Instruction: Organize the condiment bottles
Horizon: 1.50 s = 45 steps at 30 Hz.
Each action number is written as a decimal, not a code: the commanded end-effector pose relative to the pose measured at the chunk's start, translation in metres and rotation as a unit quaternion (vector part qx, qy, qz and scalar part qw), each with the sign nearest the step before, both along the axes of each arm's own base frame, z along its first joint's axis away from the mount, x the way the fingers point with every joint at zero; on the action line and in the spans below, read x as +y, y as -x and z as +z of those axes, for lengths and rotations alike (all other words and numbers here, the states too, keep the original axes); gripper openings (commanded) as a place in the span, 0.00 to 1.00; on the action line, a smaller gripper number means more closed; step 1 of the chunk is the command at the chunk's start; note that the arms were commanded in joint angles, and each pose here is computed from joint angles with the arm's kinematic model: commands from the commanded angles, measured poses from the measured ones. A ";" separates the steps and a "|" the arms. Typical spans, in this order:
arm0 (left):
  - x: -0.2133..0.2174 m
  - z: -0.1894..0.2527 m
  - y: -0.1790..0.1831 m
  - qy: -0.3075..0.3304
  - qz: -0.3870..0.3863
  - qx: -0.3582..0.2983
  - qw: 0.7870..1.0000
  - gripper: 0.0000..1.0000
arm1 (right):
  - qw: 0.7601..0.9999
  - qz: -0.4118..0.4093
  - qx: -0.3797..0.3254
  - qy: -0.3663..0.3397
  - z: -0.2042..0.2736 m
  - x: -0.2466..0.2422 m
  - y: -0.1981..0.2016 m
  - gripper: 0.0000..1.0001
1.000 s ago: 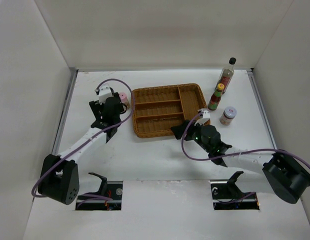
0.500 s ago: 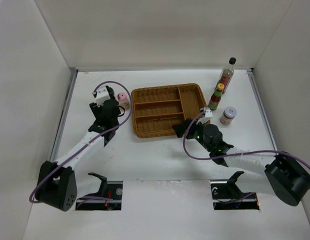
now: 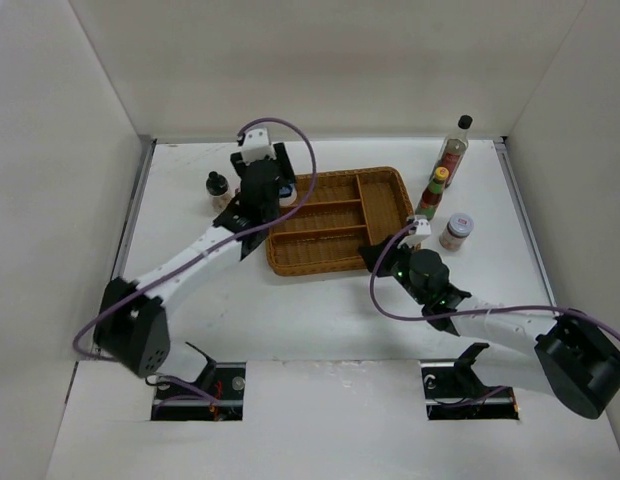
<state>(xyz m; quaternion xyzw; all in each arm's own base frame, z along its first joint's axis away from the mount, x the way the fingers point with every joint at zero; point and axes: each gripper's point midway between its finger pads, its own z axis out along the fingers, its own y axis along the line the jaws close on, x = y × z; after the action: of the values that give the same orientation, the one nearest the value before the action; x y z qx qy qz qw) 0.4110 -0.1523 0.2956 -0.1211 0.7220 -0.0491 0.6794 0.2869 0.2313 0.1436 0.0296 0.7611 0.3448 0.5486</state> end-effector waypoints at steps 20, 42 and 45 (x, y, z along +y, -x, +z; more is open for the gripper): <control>-0.052 -0.092 -0.099 -0.034 -0.031 0.040 0.998 0.68 | 0.999 -0.025 -0.031 -0.007 0.018 -0.011 -0.004 0.58; 0.049 -0.096 -0.027 -0.002 0.040 0.060 0.997 0.83 | 0.999 -0.031 -0.032 0.002 0.016 -0.011 -0.008 0.69; 0.053 -0.110 -0.036 -0.010 0.045 0.079 0.996 0.83 | 0.999 -0.024 -0.020 0.004 0.008 -0.008 -0.007 0.76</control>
<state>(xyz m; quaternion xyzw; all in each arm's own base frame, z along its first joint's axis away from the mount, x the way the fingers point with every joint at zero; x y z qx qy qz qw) 0.4413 -0.0958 0.1922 -0.1511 0.7601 0.0087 0.6319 0.2887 0.2202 0.1421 0.0372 0.7618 0.3216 0.5612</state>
